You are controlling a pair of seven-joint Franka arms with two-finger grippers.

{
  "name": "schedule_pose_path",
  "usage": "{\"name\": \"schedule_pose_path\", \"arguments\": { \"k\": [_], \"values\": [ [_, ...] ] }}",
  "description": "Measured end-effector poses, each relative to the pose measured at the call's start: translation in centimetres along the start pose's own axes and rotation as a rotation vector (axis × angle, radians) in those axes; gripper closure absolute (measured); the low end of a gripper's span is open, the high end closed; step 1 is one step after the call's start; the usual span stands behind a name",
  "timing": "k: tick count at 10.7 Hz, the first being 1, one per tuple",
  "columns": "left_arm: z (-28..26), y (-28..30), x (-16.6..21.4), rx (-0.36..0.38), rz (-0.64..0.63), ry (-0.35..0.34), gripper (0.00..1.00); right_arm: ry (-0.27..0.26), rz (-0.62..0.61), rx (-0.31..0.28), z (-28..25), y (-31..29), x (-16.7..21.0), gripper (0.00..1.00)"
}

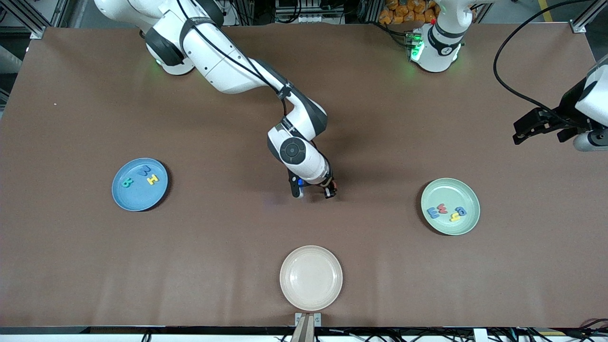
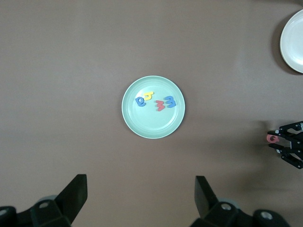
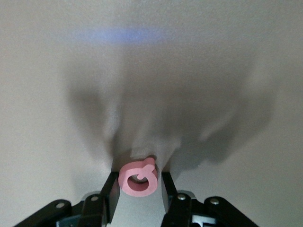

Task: Sort uppercase to blue plate, lowercase to green plate
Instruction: 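Close the right gripper on the pink g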

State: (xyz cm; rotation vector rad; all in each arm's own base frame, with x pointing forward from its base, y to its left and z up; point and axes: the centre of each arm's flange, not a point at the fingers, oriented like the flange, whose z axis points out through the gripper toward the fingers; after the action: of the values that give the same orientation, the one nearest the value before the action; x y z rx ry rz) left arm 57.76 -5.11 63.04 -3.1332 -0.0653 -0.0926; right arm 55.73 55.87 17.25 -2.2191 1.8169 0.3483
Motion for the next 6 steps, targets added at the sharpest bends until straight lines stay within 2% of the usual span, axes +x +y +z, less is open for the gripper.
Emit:
{"name": "schedule_pose_path", "arguments": {
  "k": [6],
  "values": [
    [-0.01, 0.37, -0.05, -0.001, 0.006, 0.0, 0.0, 0.0, -0.004, 0.0, -0.03, -0.01, -0.02, 0.58]
  ]
}}
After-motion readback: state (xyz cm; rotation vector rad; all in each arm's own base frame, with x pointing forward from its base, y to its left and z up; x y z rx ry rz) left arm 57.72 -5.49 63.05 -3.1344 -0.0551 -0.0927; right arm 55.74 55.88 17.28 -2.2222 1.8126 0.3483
